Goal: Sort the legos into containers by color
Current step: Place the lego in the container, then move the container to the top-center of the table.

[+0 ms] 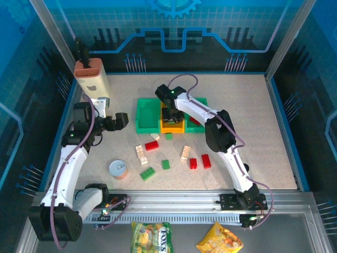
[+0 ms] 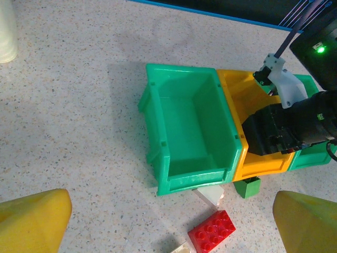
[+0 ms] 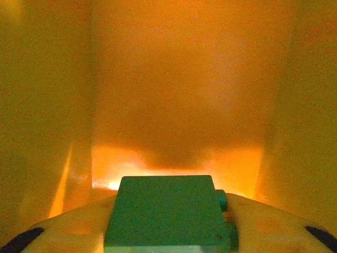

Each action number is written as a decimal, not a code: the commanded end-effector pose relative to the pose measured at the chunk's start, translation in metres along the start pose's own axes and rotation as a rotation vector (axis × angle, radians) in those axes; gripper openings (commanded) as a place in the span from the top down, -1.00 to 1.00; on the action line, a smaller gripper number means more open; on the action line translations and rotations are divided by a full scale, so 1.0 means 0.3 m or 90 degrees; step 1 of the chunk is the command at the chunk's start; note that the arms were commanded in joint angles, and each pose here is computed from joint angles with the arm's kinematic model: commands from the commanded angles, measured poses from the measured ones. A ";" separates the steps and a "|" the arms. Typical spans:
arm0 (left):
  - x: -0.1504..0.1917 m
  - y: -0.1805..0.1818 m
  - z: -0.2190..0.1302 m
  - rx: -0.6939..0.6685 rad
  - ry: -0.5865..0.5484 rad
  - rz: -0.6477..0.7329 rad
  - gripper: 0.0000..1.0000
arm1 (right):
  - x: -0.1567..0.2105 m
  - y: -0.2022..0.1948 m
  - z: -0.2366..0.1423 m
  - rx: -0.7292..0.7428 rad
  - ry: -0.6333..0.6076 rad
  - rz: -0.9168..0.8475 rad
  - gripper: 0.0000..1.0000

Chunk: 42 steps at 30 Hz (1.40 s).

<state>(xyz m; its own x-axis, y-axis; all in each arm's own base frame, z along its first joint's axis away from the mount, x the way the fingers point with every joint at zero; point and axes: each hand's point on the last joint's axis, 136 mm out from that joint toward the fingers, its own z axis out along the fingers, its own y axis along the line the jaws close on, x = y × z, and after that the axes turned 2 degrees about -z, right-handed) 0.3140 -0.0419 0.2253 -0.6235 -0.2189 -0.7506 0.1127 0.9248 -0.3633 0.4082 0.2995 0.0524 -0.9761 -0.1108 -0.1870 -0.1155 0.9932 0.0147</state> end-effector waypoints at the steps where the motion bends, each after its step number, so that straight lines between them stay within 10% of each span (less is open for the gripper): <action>1: 0.002 0.003 -0.007 0.003 -0.007 0.011 -0.99 | 0.005 0.004 -0.001 -0.005 0.011 0.013 0.17; 20: 0.020 0.016 0.002 -0.007 0.014 -0.006 -0.99 | -0.036 0.005 -0.205 -0.038 -0.052 0.017 -0.14; 42: 0.109 -0.007 0.035 -0.042 0.136 -0.131 -0.82 | 0.108 0.050 -0.274 -0.116 -0.036 -0.063 0.09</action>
<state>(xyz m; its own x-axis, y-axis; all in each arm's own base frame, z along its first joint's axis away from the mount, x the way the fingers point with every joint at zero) 0.3077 -0.0500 0.1939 -0.7557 -0.2982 -0.5832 -0.0233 0.9020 -0.4310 0.3794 0.3001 0.1223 -0.9535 -0.1373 -0.2682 -0.1790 0.9741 0.1378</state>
